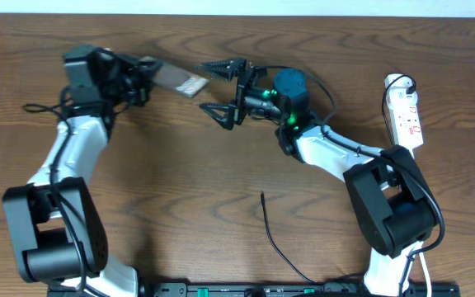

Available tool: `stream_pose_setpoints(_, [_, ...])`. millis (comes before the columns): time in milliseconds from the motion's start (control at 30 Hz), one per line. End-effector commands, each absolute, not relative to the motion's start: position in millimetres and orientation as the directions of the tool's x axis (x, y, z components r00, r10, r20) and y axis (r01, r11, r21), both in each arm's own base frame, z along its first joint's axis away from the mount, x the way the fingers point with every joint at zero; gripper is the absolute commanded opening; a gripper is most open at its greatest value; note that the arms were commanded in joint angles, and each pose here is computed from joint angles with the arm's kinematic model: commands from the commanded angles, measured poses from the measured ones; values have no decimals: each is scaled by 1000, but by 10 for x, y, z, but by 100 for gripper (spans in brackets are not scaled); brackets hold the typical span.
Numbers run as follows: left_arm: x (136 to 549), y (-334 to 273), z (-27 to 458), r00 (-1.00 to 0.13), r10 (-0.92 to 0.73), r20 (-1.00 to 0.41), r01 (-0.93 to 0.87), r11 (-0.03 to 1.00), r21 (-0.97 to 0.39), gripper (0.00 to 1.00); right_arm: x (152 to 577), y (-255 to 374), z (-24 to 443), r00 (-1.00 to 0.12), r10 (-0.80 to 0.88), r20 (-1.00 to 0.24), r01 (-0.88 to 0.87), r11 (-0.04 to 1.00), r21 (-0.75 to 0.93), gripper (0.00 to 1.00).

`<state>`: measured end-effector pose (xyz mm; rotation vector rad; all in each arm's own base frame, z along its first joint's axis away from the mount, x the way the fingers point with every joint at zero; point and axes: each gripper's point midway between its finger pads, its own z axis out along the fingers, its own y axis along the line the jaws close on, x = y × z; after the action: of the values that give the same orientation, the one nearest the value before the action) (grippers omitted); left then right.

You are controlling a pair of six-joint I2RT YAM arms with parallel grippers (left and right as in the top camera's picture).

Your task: Plug charger to phone and switch on socket

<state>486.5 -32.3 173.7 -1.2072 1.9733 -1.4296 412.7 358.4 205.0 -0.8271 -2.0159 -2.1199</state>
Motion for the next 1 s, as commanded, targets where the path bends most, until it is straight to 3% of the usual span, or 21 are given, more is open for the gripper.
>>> stream_pose_setpoints(0, [4713,-255,2019,-682,-731,25,-218,171,-961,8,4144,3521,2172,-907,280,314,302,-88,949,99])
stream_pose_setpoints(233, [4288,-377,2412,-857,-441,-267,199,195,-960,8,4103,3540,2178,-962,272,6,6,0,1000,99])
stream_pose_setpoints(367, [4086,-474,2527,-859,-318,-400,368,159,-916,7,3952,3613,2213,-955,194,-226,-223,35,974,99])
stream_pose_setpoints(500, [4085,-475,2526,-827,-305,-472,435,184,-881,8,3704,3643,2369,-895,76,-439,-442,-25,897,99])
stream_pose_setpoints(800, [4085,-475,2525,-815,-299,-497,458,193,-868,8,3747,3475,2772,-843,6,-538,-537,-76,840,99])
stream_pose_setpoints(967, [4085,-475,2525,-815,-299,-497,458,193,-868,8,3986,3488,2790,-838,-32,-545,-546,48,836,99])
